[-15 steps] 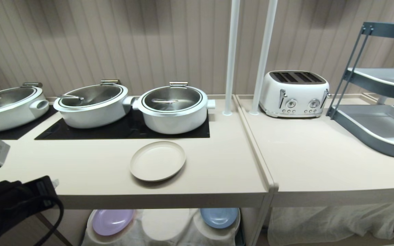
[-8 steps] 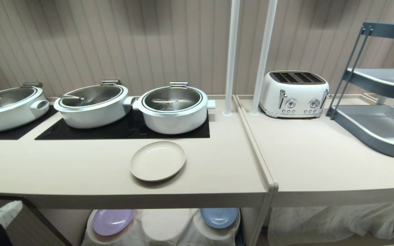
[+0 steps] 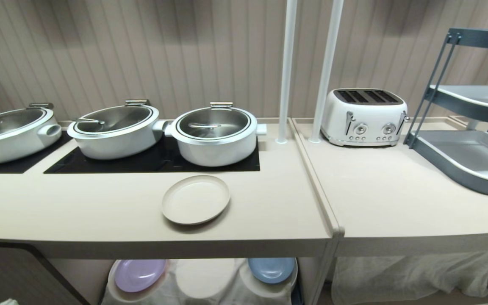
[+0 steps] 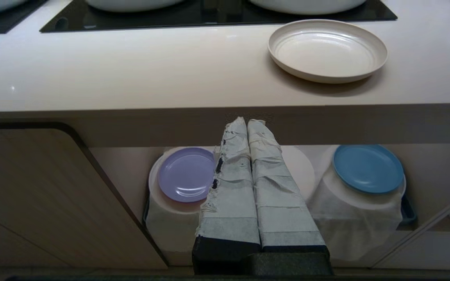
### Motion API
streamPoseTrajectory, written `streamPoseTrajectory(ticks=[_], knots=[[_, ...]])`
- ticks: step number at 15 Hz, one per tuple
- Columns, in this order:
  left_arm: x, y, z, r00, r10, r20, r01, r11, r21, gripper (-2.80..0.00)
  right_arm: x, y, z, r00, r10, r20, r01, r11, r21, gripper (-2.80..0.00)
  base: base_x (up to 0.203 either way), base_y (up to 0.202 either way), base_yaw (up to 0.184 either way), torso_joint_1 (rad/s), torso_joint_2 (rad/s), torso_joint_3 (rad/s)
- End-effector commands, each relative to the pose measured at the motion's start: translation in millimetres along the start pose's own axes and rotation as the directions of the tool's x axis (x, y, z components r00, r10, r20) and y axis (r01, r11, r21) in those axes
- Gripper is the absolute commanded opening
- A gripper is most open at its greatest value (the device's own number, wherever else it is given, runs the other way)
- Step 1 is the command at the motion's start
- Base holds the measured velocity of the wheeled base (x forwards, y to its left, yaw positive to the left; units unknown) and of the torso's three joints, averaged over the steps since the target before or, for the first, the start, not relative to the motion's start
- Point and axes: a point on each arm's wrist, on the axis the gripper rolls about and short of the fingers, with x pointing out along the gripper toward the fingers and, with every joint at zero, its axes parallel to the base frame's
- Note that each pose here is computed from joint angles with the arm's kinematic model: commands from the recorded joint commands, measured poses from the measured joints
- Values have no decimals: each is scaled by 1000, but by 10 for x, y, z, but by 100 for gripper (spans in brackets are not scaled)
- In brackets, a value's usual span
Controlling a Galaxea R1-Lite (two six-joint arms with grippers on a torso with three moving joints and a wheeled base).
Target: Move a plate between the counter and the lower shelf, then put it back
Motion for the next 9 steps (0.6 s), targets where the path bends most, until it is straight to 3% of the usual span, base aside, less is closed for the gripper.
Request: streamPoseTrajectory(ticks=[1, 6, 9], knots=[[-65, -3, -38, 998, -18, 54, 17, 1000, 6, -280, 1, 0, 1, 1000, 0, -1, 0, 1000, 0, -280, 0, 0, 0, 0, 0, 0], [-239, -1, -245, 991, -36, 127, 31, 999, 45, -280, 1, 0, 1, 1000, 0, -1, 0, 1000, 0, -280, 0, 0, 0, 0, 0, 0], [-241, -1, -254, 992, -37, 124, 31, 998, 46, -280, 1, 0, 1, 1000, 0, -1, 0, 1000, 0, -280, 0, 0, 0, 0, 0, 0]])
